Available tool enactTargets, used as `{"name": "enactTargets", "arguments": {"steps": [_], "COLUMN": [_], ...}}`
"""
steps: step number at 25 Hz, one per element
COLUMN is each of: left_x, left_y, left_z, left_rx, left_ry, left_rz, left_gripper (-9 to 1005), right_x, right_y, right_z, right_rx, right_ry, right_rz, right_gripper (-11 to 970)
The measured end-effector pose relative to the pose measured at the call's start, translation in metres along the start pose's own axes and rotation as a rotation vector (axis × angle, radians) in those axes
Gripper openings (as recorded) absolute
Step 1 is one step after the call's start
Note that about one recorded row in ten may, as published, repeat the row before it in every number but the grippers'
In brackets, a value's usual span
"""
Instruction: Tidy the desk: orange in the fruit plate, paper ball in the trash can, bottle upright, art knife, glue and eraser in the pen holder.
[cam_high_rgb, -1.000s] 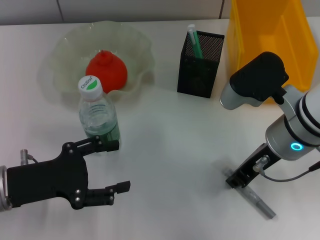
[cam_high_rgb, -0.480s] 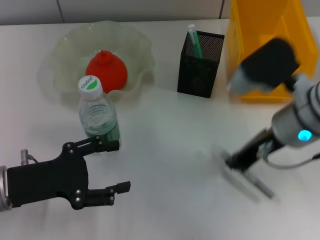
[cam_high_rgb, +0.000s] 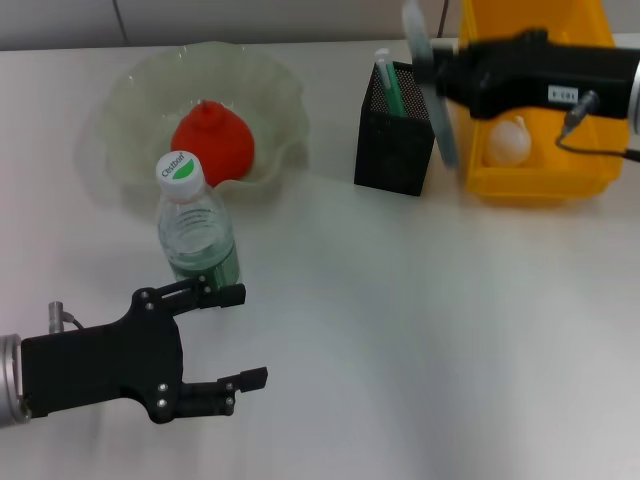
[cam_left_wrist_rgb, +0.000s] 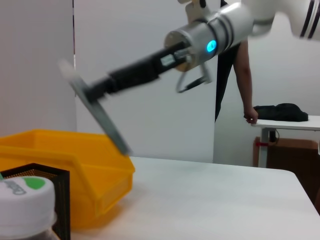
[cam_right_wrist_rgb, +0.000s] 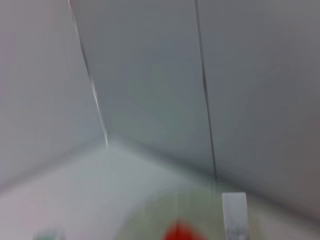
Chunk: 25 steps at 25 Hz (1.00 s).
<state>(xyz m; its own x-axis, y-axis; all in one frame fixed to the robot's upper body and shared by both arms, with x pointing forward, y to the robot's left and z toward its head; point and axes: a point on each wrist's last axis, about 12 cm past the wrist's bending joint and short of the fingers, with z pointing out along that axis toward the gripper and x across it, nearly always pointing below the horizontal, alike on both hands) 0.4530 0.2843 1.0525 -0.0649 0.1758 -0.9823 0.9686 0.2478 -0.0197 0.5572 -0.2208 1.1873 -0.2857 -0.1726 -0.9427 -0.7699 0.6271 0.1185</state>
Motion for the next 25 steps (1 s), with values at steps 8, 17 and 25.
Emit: {"name": "enactTargets", "arguments": {"steps": [8,17,25], "left_x": [0.000,0.000,0.000], "left_y": [0.001,0.002,0.002], "left_z": [0.001,0.005,0.005], "left_rx": [0.005,0.014,0.018], "left_ry": [0.002,0.002,0.000], "left_rz": [0.001,-0.002,0.008], "left_gripper": [843,843,843], "right_x": [0.047,0.068,0.074], "right_y": [-0.038,-0.040,-0.039], "right_z": [0.036,0.071,0.074], "right_rx": [0.091,0.109,0.119], "right_ry": [-0.388,-0.315,-0.293], "right_rz": [-0.084,-0.098,-0.101], "right_gripper": [142,143,149]}}
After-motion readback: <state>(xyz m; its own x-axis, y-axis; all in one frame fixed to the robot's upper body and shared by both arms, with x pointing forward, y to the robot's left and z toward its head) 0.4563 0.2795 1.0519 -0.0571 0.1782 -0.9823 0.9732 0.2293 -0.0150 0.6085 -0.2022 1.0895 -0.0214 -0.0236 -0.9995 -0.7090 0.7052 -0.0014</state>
